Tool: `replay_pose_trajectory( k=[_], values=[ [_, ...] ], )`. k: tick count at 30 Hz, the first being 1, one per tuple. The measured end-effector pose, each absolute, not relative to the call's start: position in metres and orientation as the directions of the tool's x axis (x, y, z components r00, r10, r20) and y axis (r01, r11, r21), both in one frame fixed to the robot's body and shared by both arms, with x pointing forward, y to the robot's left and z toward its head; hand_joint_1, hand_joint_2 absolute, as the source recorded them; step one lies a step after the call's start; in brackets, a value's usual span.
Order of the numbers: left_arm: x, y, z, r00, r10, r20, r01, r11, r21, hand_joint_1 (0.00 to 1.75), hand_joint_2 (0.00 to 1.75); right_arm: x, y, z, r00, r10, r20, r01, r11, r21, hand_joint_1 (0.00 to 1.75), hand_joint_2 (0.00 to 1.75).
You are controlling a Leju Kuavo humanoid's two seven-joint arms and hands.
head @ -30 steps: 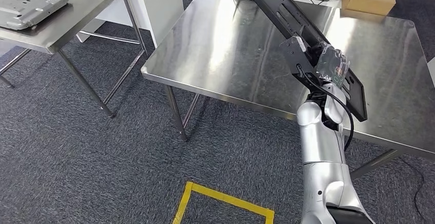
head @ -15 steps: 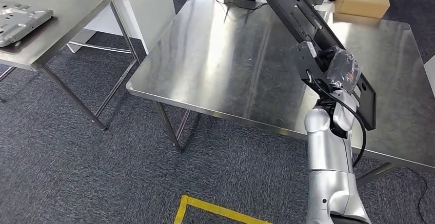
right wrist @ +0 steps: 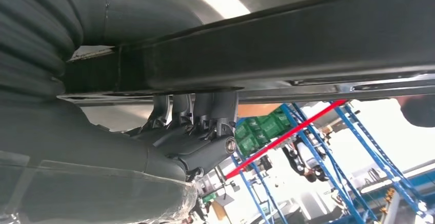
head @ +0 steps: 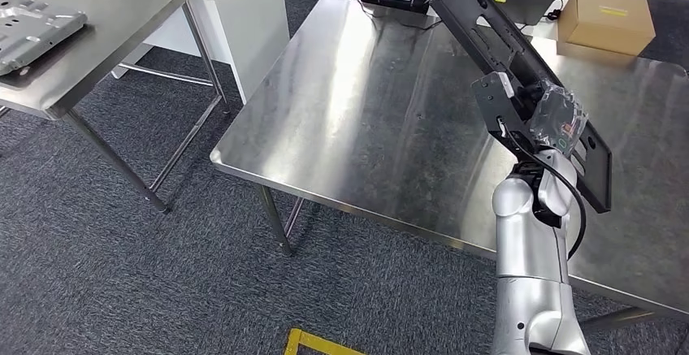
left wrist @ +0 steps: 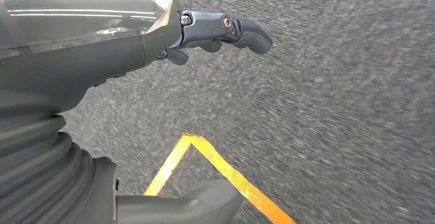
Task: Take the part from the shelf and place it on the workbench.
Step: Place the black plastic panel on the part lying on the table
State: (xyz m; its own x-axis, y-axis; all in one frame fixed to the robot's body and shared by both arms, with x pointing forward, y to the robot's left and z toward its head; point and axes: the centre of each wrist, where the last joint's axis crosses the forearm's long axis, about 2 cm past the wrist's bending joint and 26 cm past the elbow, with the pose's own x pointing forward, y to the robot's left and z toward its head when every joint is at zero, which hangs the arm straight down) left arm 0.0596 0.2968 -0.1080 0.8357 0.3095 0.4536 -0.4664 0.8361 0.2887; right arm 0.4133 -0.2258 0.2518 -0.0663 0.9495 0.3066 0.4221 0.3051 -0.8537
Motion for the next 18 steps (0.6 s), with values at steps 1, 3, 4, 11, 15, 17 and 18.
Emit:
replay_pose_trajectory(
  k=[1,3,4,11,15,17,18],
  values=[
    [0.0596,0.2965,-0.1080,0.836,0.310,0.452,-0.466,0.836,0.288,0.00,1.75,0.4134,-0.2268,0.2516,-0.064,0.951,0.304,0.422,0.301,-0.855,1.75,1.75],
    [0.0601,0.2962,-0.1079,0.837,0.313,0.450,-0.467,0.836,0.287,0.00,1.75,0.4137,-0.2286,0.2510,-0.058,0.952,0.300,0.421,0.295,-0.858,1.75,1.75],
    [0.0602,0.2960,-0.1079,0.837,0.314,0.448,-0.467,0.837,0.286,0.00,1.75,0.4139,-0.2294,0.2510,-0.054,0.953,0.299,0.422,0.293,-0.858,1.75,1.75],
    [0.0616,0.2957,-0.1077,0.837,0.315,0.448,-0.467,0.837,0.285,0.00,1.75,0.4155,-0.2304,0.2536,-0.050,0.954,0.295,0.427,0.288,-0.857,1.75,1.75],
    [0.0618,0.2955,-0.1077,0.825,0.303,0.478,-0.469,0.838,0.279,0.00,1.75,0.4166,-0.2308,0.2523,-0.041,0.956,0.290,0.422,0.279,-0.862,1.75,1.75],
    [0.0618,0.2954,-0.1078,0.816,0.299,0.495,-0.471,0.839,0.271,0.00,1.75,0.4177,-0.2305,0.2518,-0.034,0.957,0.287,0.418,0.275,-0.866,1.75,1.75],
    [0.0619,0.2954,-0.1078,0.814,0.298,0.499,-0.472,0.840,0.268,0.00,1.75,0.4185,-0.2304,0.2521,-0.032,0.958,0.286,0.417,0.273,-0.867,1.75,1.75]
  ],
)
